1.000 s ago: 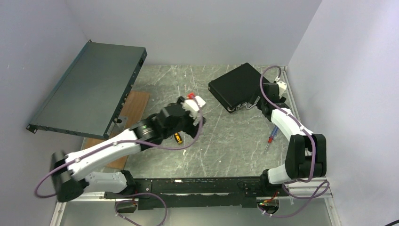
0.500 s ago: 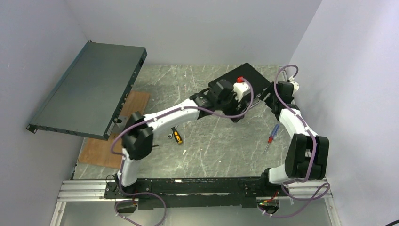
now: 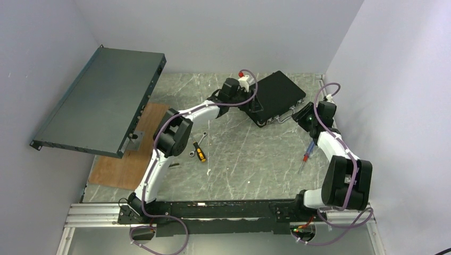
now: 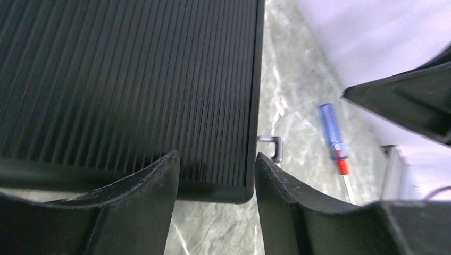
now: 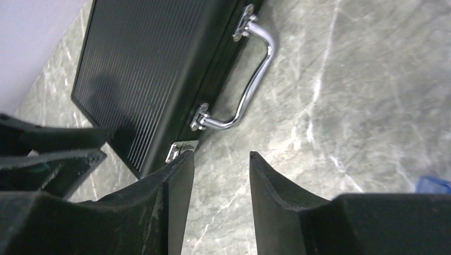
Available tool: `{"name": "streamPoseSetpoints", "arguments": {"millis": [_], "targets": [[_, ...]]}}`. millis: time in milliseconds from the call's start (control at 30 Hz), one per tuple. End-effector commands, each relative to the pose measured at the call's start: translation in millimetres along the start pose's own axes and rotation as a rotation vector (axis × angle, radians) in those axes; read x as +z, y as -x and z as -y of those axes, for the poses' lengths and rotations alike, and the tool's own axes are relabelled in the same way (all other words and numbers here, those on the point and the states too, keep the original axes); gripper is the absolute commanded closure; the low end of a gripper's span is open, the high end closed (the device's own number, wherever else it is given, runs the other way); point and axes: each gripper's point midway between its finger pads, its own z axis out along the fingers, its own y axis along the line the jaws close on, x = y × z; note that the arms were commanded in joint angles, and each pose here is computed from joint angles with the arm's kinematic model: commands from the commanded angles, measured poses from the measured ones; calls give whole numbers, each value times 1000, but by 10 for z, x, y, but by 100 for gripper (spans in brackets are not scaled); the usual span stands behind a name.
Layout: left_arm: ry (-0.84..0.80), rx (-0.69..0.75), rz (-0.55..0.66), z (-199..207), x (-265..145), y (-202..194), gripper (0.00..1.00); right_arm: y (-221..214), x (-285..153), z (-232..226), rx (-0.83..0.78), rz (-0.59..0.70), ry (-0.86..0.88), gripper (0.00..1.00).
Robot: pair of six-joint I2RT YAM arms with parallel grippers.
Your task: Pack up texas hold em set
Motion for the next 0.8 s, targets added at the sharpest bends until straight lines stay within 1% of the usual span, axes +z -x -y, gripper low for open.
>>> {"name": "streamPoseSetpoints", "arguments": {"millis": [0, 167, 267, 333, 400, 500, 567, 667, 767], "targets": [[-193, -62, 107, 315, 22, 409, 42, -12, 70, -280, 11, -29, 167, 56], [-222, -66, 99, 305, 74, 320, 42, -85, 158, -419, 33, -66, 269, 56], [-264, -70, 82, 355, 107, 251, 42, -141, 224, -535, 37, -115, 340, 57], [-294, -64, 50, 418, 162, 162, 43, -181, 279, -583, 32, -134, 369, 57], [-294, -90, -1, 407, 227, 44, 44, -166, 313, -625, 23, -132, 380, 57], [-260, -157, -34, 255, 263, -135, 49, -149, 344, -700, 12, -145, 397, 57], [-180, -220, -58, 52, 269, -291, 54, -132, 342, -762, 10, -146, 414, 58], [-120, -292, -105, -141, 256, -480, 58, -119, 322, -864, 11, -147, 442, 66], [-88, -327, -150, -234, 235, -607, 61, -135, 315, -973, 7, -158, 470, 74]]}}
